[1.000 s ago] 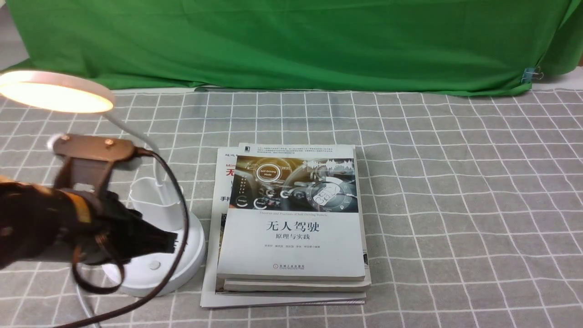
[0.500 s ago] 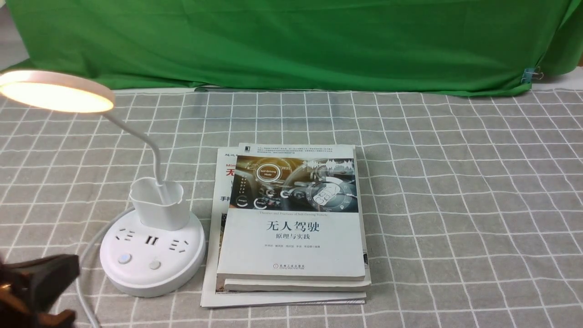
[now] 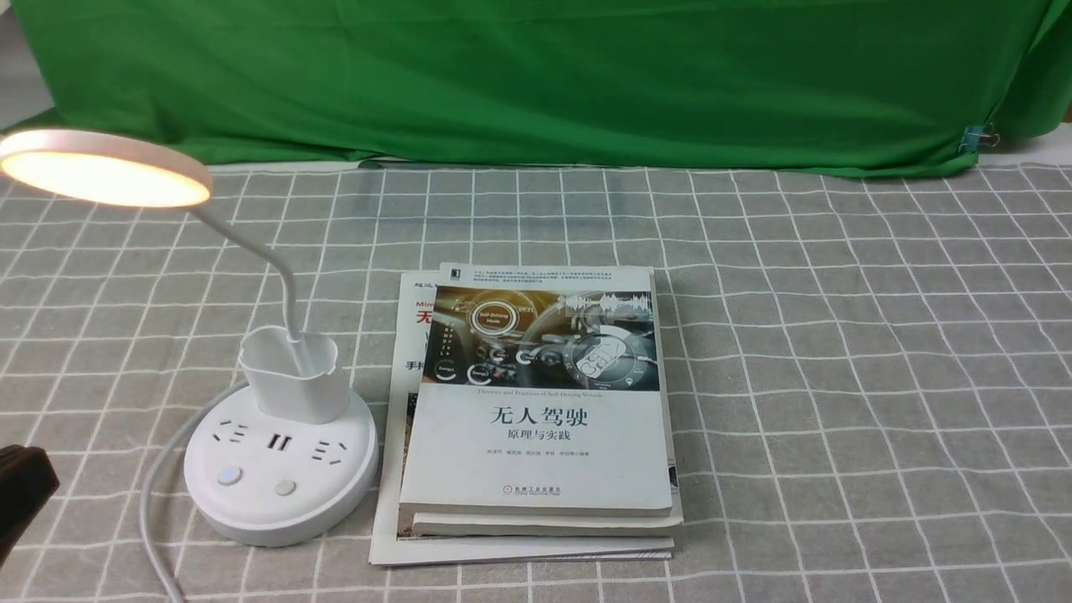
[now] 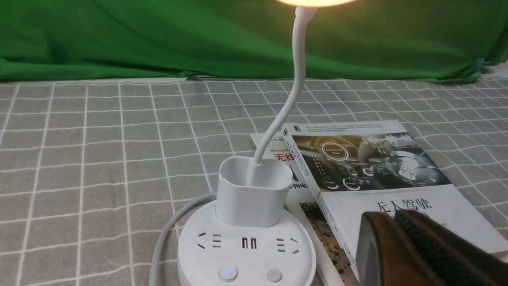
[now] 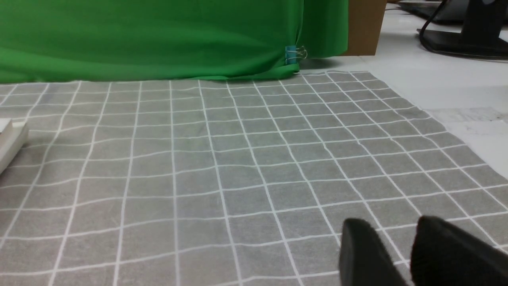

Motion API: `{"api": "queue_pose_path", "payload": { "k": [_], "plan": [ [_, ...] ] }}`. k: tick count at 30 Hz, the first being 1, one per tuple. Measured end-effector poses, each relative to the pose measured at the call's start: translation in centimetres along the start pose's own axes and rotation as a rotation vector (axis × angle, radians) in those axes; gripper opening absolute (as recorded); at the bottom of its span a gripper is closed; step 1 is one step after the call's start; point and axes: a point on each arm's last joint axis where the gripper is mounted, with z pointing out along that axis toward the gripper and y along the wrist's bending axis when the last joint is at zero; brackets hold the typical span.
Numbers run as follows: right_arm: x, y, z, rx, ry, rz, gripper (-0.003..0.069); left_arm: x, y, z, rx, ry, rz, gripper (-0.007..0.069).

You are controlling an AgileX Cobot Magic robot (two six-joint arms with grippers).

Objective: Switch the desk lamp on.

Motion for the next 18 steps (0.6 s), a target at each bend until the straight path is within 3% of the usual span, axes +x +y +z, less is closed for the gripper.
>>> {"api": "queue_pose_path", "payload": {
  "k": [11, 18],
  "plan": [
    [0.0, 0.0, 0.0, 0.000, 0.000, 0.000, 0.0245, 0.4, 0.1, 0.5, -0.003, -0.067, -0.005, 0.0018],
    [0.0, 0.0, 0.0, 0.000, 0.000, 0.000, 0.0245, 4.7, 1.3, 1.6, -0.149, -0.199, 0.243, 0.0018]
  ]
}}
